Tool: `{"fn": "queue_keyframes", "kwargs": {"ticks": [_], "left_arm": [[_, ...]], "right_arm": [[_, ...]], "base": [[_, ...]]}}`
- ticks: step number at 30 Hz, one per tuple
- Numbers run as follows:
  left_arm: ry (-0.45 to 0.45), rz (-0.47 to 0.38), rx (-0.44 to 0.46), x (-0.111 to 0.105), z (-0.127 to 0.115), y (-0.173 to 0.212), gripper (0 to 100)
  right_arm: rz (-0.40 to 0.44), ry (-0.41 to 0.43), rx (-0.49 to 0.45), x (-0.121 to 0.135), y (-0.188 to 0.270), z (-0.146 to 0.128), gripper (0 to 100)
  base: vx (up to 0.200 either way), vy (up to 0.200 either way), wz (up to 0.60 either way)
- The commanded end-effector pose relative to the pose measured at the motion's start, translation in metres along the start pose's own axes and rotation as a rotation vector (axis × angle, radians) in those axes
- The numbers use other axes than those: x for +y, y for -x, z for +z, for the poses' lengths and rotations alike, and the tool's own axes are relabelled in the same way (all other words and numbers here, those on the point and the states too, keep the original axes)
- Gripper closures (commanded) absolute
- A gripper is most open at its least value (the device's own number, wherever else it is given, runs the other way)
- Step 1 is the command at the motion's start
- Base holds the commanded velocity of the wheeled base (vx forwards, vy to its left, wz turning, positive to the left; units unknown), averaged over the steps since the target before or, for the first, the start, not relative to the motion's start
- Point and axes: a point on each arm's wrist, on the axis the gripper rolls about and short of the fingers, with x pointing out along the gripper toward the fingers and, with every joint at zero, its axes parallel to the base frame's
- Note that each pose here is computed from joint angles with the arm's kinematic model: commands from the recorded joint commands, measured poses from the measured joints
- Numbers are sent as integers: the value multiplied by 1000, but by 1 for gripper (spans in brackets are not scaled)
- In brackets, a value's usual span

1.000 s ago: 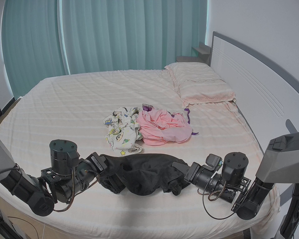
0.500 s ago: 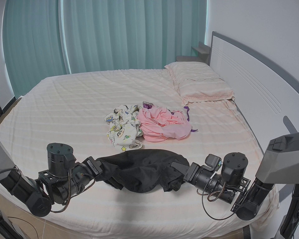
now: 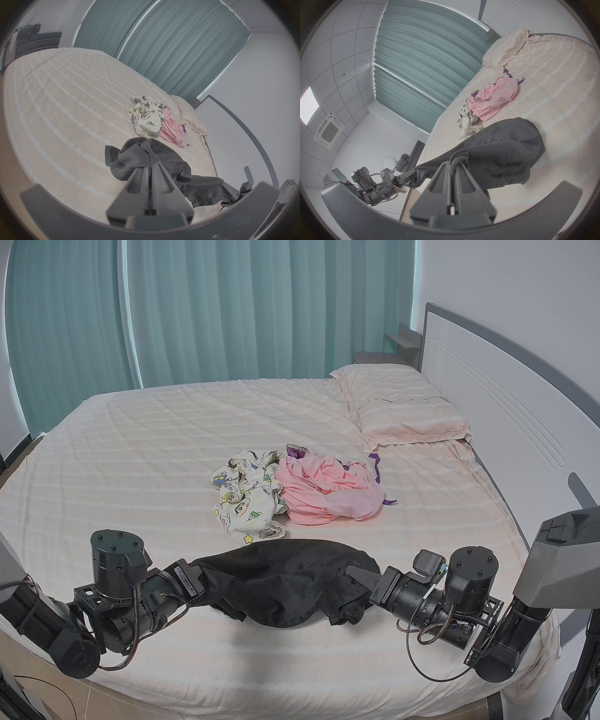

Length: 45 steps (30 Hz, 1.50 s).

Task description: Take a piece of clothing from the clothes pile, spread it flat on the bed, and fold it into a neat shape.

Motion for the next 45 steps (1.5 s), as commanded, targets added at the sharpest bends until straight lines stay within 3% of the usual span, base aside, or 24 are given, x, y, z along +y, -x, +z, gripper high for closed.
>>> {"fn": "queue_keyframes", "kwargs": {"ticks": [1,8,13,22,45], "left_arm": [[-1,-6,-14,-1,2,3,100],[6,-14,-23,0,4,11,100],[16,-43,-39,-4,9,16,100],[89,-89,-77,-9,18,29,100],[109,-87,-73,0,25,29,100]], "right_arm": [[10,2,-10,2,2,2,100],[-11,11,-51,4,6,5,100],[27,19,-106,18,16,19,100],[46,23,-124,26,29,25,100],[41,21,-157,24,28,34,100]], "base": [[0,0,0],[0,0,0],[0,0,0],[0,200,0],[0,200,0]]}}
